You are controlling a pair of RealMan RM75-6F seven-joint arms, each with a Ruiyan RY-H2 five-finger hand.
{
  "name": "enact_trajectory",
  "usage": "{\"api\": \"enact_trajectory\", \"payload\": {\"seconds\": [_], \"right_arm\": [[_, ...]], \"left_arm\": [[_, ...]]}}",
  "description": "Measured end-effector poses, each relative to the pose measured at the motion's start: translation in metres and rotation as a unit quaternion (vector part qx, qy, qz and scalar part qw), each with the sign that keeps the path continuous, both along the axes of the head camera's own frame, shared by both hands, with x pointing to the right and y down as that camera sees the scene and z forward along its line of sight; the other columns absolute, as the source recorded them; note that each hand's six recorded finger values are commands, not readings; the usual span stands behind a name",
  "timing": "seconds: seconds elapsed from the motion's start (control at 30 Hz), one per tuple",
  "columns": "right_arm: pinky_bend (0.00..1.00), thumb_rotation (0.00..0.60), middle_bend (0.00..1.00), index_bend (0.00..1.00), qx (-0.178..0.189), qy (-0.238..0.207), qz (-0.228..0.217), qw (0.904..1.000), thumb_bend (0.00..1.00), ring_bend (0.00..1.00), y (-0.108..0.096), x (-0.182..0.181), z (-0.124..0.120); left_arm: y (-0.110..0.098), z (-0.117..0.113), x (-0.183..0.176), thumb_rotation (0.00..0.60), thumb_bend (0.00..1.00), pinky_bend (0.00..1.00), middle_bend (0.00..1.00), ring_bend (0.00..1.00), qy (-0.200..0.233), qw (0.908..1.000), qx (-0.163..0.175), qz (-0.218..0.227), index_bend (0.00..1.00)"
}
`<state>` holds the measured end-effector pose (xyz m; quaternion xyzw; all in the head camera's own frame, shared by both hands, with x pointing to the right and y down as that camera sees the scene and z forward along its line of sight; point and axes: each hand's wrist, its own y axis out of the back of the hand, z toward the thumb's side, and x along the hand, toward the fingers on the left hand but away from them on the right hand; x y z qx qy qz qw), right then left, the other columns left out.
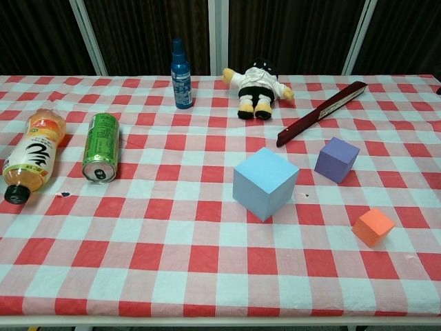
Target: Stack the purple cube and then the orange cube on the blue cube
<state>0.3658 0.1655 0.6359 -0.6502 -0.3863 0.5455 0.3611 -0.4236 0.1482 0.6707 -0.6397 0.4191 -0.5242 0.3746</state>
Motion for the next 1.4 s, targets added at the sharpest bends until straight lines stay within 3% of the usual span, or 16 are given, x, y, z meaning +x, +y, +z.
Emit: {"api": "enact_trajectory", "payload": {"seconds": [0.3,0.53,0.73,0.83,0.97,1.03,1.4], "right_arm": [[0.00,0.600,0.20,0.05,0.000,0.009,-0.006,0.9999,0.08,0.01,-0.004,0.003,-0.002],[0.01,0.600,0.22,0.05,-0.019,0.045,-0.076,0.9959,0.08,0.01,-0.021,-0.009,0.001],[0.01,0.600,0.22,0.05,-0.057,0.090,-0.189,0.9761,0.09,0.01,-0.040,-0.033,0.014],[0.01,0.600,0.22,0.05,-0.080,0.106,-0.249,0.9595,0.10,0.01,-0.049,-0.049,0.023],[0.01,0.600,0.22,0.05,-0.096,0.138,-0.325,0.9306,0.11,0.01,-0.065,-0.065,0.035],[0.01,0.600,0.22,0.05,-0.099,0.148,-0.342,0.9226,0.11,0.01,-0.072,-0.068,0.040],[0.01,0.600,0.23,0.06,-0.114,0.122,-0.370,0.9141,0.11,0.01,-0.075,-0.097,0.065]], "left_arm": [[0.000,0.001,0.000,0.600,0.09,0.25,0.18,0.13,-0.003,1.0000,-0.002,0.001,0.23],[-0.001,0.000,-0.005,0.600,0.09,0.25,0.18,0.13,-0.002,1.0000,-0.002,-0.009,0.23],[-0.002,0.000,-0.006,0.600,0.09,0.25,0.18,0.13,-0.006,0.9999,0.001,-0.008,0.23],[-0.001,0.001,-0.007,0.600,0.09,0.25,0.18,0.13,-0.008,0.9999,-0.001,-0.010,0.23],[-0.002,0.000,-0.008,0.600,0.09,0.25,0.18,0.13,-0.010,0.9999,0.001,-0.012,0.23],[-0.002,0.001,-0.010,0.600,0.09,0.25,0.18,0.13,-0.011,0.9998,0.000,-0.014,0.23],[-0.004,0.000,-0.014,0.600,0.09,0.25,0.18,0.13,-0.011,0.9997,0.002,-0.021,0.23]]}}
